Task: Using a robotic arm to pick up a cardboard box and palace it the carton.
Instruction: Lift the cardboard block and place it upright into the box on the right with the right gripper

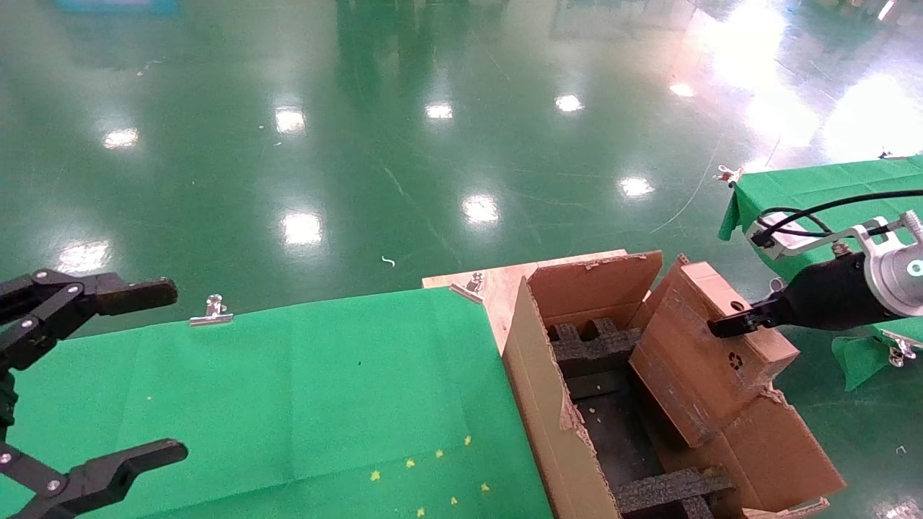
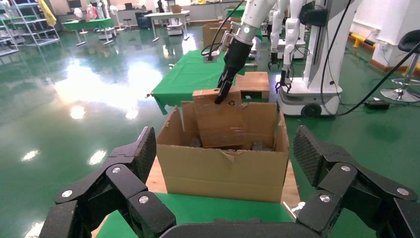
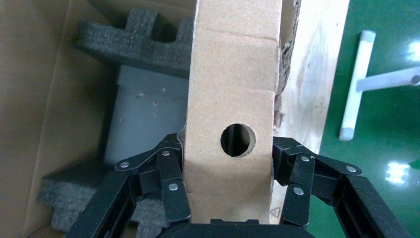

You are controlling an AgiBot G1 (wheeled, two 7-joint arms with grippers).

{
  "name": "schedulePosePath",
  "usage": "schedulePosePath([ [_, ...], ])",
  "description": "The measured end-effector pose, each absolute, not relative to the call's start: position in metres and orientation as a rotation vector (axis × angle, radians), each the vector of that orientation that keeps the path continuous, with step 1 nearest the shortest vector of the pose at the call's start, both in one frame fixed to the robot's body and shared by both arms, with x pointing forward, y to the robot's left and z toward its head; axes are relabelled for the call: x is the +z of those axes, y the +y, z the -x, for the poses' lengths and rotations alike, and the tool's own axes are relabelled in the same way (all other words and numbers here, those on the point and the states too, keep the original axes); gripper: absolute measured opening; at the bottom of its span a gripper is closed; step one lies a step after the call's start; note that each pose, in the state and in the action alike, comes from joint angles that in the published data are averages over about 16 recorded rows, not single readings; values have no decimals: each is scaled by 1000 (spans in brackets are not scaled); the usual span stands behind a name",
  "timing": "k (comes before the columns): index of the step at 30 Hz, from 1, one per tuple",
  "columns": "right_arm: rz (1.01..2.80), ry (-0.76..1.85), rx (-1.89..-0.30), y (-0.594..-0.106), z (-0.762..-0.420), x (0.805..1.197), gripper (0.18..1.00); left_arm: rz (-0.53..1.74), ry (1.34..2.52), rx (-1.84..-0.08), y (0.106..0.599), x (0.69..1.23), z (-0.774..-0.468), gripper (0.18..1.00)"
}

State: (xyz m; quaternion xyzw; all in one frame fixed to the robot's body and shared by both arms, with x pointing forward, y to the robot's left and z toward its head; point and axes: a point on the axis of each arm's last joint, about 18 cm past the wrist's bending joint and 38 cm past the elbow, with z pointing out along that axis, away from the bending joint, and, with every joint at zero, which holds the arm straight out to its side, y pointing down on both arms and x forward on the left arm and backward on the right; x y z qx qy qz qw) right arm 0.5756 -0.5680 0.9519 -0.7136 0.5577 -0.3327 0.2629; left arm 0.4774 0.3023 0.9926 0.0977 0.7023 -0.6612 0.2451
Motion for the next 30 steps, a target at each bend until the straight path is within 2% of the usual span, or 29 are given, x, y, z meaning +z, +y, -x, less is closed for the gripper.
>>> schedulePosePath([
  [12,1918,1529,-1024,-554,-574,932,351,-267,1917,-1805,302,993,-477,1001],
  [30,1948,1562,-1071,-527,-586,893,327,-267,1917,-1805,302,993,-477,1001],
])
